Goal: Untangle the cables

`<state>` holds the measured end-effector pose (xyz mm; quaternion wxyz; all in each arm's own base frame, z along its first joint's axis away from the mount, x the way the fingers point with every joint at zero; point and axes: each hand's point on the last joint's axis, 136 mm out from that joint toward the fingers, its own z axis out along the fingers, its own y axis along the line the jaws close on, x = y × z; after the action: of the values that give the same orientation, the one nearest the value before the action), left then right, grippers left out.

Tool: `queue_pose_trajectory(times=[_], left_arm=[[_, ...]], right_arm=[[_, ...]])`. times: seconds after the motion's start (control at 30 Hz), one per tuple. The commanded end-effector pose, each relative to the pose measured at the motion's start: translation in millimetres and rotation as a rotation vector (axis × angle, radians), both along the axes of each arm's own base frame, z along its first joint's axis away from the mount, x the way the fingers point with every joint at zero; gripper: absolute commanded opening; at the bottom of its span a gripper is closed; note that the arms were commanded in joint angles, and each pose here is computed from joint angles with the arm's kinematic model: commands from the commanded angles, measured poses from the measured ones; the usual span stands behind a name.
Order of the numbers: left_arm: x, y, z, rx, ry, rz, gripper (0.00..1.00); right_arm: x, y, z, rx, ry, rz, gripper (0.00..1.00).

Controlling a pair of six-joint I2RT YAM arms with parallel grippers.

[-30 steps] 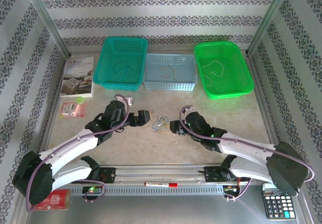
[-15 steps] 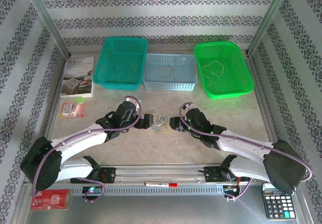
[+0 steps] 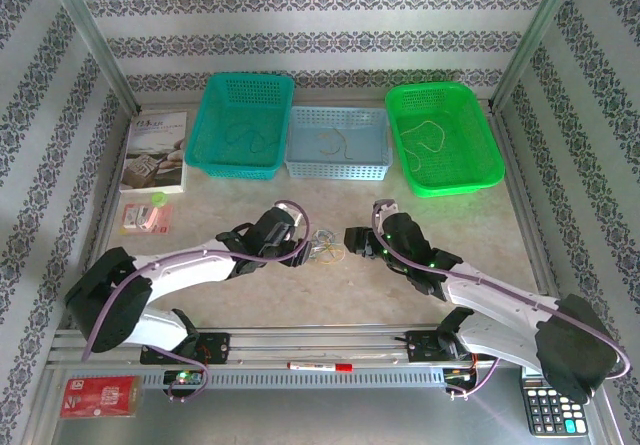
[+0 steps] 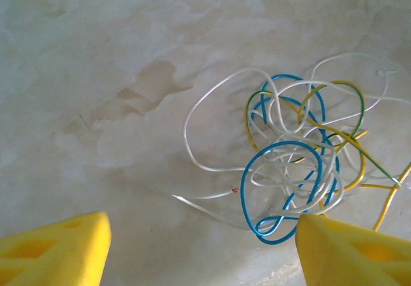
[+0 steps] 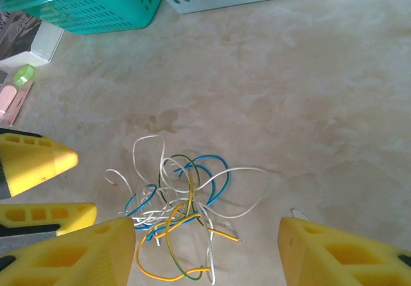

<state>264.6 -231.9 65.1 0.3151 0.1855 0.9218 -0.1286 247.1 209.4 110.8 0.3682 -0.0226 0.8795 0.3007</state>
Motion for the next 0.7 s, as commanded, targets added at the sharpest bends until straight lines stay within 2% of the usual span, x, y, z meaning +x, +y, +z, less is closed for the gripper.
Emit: queue_pose_trajectory(times=[0.0,0.27,0.4,0.67], left_arm=[[6,-10,6,0.008,-0.034,-0.028,0.72],[11,-20,-2,-0.001,-0.02,-0.038,0.63],[13,-21,-6,0.001,-0.019,-0.037,0.54],[17,-23,-5,-0.012,-0.04,-0.027,0.14]], right_arm=[[-3,6,-3,0.01,0.03,0.033,0.61],[-4,24,-9,0.013,0.064,0.088,0.61],[-4,31,-10,0.011,0.066,0.101,0.61],[-4,39,-8,0.006,0.06,0.123,0.61]])
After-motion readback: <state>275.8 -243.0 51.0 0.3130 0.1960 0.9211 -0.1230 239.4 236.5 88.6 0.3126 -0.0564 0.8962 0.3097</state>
